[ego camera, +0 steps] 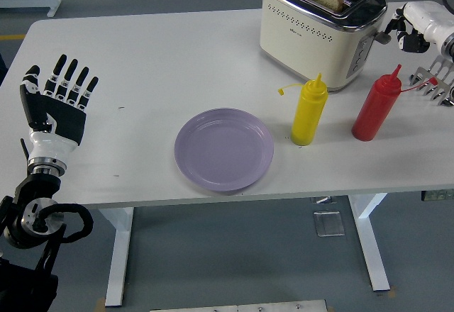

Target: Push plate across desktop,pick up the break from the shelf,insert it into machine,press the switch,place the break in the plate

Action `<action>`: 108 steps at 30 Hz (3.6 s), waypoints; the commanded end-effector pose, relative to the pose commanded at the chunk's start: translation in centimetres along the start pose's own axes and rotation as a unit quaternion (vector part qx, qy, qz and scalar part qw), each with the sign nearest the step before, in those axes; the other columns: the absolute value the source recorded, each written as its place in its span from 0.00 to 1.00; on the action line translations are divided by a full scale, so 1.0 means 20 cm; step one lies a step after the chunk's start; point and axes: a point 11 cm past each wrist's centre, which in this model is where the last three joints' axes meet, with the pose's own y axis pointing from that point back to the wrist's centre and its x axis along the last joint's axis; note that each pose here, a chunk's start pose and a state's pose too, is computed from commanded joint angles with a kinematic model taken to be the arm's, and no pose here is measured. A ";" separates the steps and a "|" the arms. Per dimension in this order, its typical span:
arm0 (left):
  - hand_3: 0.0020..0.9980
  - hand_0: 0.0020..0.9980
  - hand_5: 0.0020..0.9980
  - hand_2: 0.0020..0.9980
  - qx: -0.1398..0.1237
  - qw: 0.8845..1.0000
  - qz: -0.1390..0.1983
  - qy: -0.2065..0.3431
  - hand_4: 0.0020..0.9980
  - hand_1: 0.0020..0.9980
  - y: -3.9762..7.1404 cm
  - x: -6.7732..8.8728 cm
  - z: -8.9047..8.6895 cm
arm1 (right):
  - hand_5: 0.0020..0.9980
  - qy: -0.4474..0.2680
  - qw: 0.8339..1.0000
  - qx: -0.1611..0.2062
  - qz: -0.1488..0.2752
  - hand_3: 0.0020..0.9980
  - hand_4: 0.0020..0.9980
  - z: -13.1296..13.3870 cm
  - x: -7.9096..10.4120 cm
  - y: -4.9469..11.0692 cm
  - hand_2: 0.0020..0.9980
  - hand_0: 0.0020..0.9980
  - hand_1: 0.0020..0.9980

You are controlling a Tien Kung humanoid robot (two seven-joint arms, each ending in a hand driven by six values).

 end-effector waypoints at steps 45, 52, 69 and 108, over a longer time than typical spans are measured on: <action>0.78 0.86 1.00 0.88 0.005 1.000 0.003 0.001 0.54 0.87 0.00 0.01 -0.02 | 0.00 -0.004 0.999 -0.011 -0.039 0.59 0.00 -0.02 -0.22 -0.05 0.68 0.33 0.33; 0.78 0.86 1.00 0.88 0.002 1.000 0.003 0.001 0.54 0.87 0.00 0.01 -0.01 | 0.00 -0.004 0.999 -0.010 -0.036 0.58 0.00 -0.02 -0.20 -0.05 0.68 0.33 0.33; 0.78 0.86 1.00 0.88 0.000 1.000 0.001 0.001 0.54 0.87 -0.01 0.00 0.00 | 0.00 -0.020 1.000 -0.017 0.011 0.58 0.00 0.01 0.00 -0.04 0.67 0.32 0.33; 0.78 0.86 1.00 0.88 0.003 1.000 0.008 0.000 0.54 0.87 0.01 0.02 -0.01 | 0.41 -0.439 0.871 0.103 0.194 0.88 0.53 -0.03 0.44 0.11 0.87 0.79 0.76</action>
